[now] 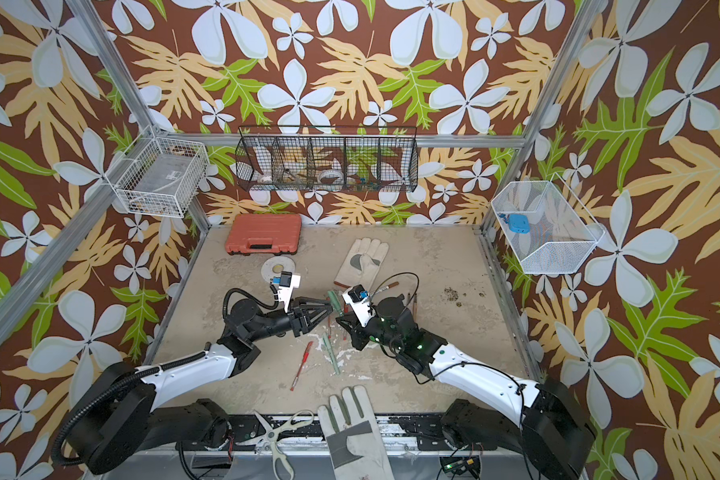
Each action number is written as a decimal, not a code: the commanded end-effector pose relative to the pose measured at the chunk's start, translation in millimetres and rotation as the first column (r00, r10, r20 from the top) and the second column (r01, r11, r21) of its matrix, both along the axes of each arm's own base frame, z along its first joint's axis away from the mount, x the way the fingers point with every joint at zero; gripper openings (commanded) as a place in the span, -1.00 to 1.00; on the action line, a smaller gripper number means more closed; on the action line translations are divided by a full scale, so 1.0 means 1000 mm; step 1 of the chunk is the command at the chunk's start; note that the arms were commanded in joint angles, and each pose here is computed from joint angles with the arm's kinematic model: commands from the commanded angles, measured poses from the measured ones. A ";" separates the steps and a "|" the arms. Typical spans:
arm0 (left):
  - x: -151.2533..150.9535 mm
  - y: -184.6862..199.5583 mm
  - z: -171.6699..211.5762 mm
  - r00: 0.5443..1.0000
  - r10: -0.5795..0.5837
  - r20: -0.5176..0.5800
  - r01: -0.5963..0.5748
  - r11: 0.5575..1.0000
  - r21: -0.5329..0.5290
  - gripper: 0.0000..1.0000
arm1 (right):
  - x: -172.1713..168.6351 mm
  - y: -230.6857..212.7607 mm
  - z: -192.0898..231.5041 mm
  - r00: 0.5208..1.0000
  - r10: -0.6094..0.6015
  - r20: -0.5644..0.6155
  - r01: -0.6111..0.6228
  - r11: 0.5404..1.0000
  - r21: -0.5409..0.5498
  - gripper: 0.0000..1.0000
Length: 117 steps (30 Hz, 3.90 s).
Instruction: Open the pen caps
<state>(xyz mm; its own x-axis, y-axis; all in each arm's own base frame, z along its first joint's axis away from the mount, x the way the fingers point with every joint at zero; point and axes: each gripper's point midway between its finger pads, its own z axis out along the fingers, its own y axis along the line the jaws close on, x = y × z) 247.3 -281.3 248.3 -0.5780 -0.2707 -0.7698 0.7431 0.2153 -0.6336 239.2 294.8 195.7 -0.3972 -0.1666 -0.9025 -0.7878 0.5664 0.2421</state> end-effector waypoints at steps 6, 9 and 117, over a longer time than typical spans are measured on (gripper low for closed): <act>0.002 -0.001 0.003 1.000 0.002 0.010 -0.002 1.000 -0.006 -0.09 | -0.005 0.009 -0.002 0.999 0.045 0.009 -0.045 0.999 -0.010 -1.00; 0.004 -0.001 0.001 1.000 0.009 0.001 -0.009 1.000 0.000 -0.13 | -0.011 0.014 -0.001 0.997 0.075 0.018 -0.074 0.997 -0.012 -1.00; 0.044 0.083 0.004 0.930 0.355 -0.098 -0.362 0.929 -0.075 -1.00 | -0.051 0.056 -0.029 0.954 0.278 -0.112 -0.277 0.961 0.025 -1.00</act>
